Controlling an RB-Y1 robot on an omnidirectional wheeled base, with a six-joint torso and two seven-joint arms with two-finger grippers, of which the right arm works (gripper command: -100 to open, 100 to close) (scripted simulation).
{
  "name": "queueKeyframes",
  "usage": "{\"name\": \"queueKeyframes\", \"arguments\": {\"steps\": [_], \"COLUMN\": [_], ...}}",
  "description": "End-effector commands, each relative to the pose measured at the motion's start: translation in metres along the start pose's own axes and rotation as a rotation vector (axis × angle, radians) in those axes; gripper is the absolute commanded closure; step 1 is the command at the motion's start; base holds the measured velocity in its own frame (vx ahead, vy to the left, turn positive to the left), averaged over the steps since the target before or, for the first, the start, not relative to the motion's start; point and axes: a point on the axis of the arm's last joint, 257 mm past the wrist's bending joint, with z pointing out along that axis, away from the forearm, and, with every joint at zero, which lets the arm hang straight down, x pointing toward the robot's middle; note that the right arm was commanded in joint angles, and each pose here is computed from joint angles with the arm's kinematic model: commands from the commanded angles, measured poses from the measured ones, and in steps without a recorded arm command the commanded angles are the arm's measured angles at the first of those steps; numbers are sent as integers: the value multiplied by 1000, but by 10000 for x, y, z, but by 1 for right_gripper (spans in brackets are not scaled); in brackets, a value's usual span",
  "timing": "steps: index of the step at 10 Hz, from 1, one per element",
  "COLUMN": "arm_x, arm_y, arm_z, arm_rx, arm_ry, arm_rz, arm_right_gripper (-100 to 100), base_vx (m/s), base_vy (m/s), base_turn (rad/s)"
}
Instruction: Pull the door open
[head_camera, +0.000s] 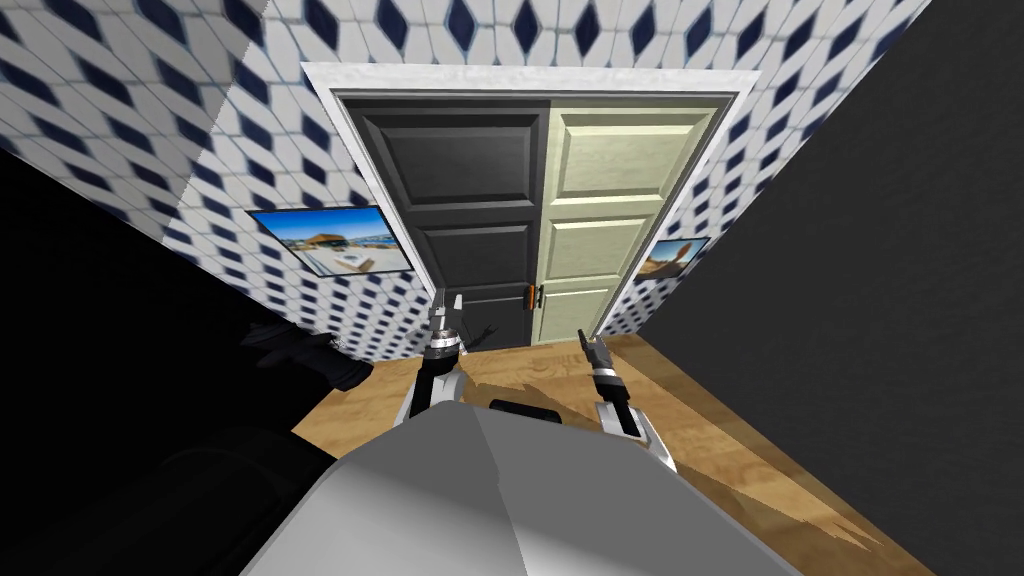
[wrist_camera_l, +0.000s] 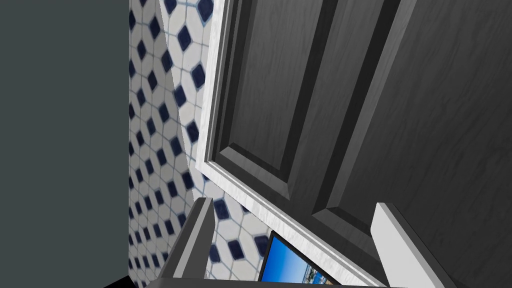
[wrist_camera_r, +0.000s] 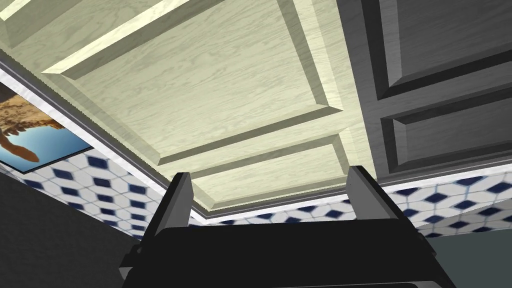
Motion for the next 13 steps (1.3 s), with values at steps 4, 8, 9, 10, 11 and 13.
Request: {"name": "queueKeyframes", "arguments": {"steps": [4, 8, 9, 10, 11, 13], "arm_x": [304, 551, 608, 663, 718, 827], "arm_y": [-106, -176, -189, -200, -210, -228], "arm_z": [-72, -144, -162, -180, -198, -236], "arm_rx": [8, 9, 9, 8, 7, 4], "arm_ry": [56, 104, 115, 125, 136, 157], "arm_rz": [-97, -170, -187, -203, -219, -250], "arm_right_gripper": [-100, -100, -100, -100, -100, -100], "base_vx": [94, 106, 104, 104, 101, 99], "base_vy": [4, 13, 16, 4, 1, 9], "base_turn": [34, 33, 31, 26, 37, 29]}}
